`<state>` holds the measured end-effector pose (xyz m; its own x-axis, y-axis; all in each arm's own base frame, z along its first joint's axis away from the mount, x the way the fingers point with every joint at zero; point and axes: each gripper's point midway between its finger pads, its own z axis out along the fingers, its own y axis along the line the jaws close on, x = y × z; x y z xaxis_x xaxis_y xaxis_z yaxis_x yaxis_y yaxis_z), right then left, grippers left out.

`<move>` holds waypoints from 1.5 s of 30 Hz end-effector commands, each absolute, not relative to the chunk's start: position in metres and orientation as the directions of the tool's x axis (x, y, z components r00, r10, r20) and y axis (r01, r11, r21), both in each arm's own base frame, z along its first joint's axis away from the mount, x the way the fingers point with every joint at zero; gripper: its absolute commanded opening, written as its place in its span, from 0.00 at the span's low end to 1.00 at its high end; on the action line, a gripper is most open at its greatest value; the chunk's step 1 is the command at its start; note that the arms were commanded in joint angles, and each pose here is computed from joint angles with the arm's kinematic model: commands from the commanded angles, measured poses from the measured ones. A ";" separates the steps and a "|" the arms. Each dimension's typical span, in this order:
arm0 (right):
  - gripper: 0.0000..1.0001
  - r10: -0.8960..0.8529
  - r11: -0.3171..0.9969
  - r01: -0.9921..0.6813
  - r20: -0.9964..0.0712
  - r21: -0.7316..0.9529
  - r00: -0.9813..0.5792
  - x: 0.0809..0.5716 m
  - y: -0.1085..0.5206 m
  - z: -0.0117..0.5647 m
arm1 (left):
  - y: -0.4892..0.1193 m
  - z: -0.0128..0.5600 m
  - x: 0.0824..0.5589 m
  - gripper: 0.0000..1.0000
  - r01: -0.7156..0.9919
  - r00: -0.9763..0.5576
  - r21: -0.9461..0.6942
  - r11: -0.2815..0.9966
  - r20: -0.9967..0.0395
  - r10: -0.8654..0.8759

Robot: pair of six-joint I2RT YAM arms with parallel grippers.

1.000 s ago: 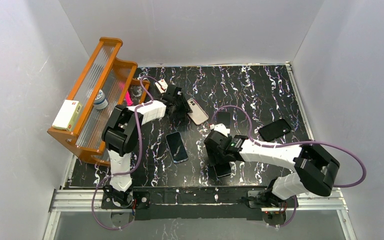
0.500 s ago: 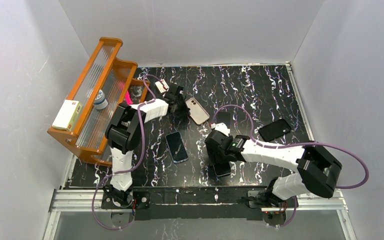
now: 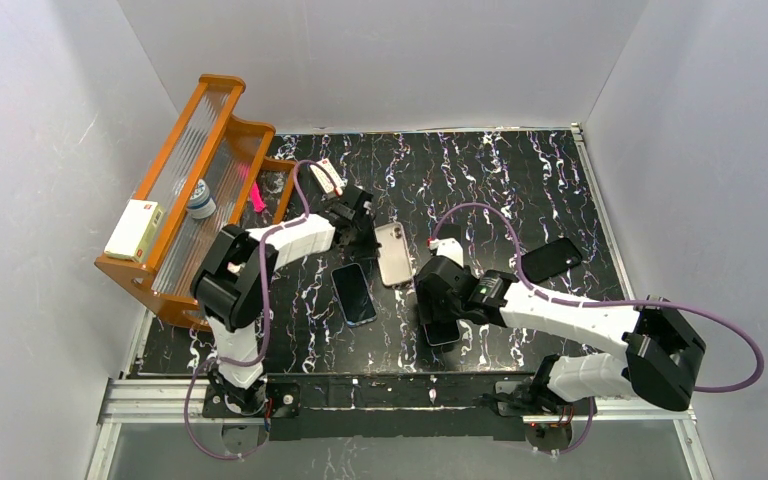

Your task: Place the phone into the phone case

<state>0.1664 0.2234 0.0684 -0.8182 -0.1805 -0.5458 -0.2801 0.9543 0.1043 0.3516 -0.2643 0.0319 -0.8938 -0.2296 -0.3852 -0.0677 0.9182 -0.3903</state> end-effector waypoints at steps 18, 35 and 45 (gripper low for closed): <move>0.50 0.012 0.935 -0.221 -0.648 0.277 -0.762 0.207 0.256 0.122 | -0.295 0.061 0.241 0.08 -0.080 -0.942 -0.564 0.822 -0.227 -0.248; 0.49 0.230 0.855 -0.103 -0.551 0.508 -0.802 0.226 0.302 0.125 | -0.208 0.145 0.278 0.57 -0.099 -0.814 -0.570 0.816 -0.425 -0.395; 0.50 0.289 0.861 0.022 -0.454 0.508 -0.843 0.232 0.308 0.093 | -0.177 0.184 0.264 0.95 0.007 -0.775 -0.464 0.886 -0.562 -0.289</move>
<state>0.2125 0.2839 0.0681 -0.8678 0.1873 -0.4603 -0.0178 0.9139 0.4055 0.2771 -0.1956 0.1765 -0.7802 -0.3495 -0.5188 -0.0173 0.8411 -0.5406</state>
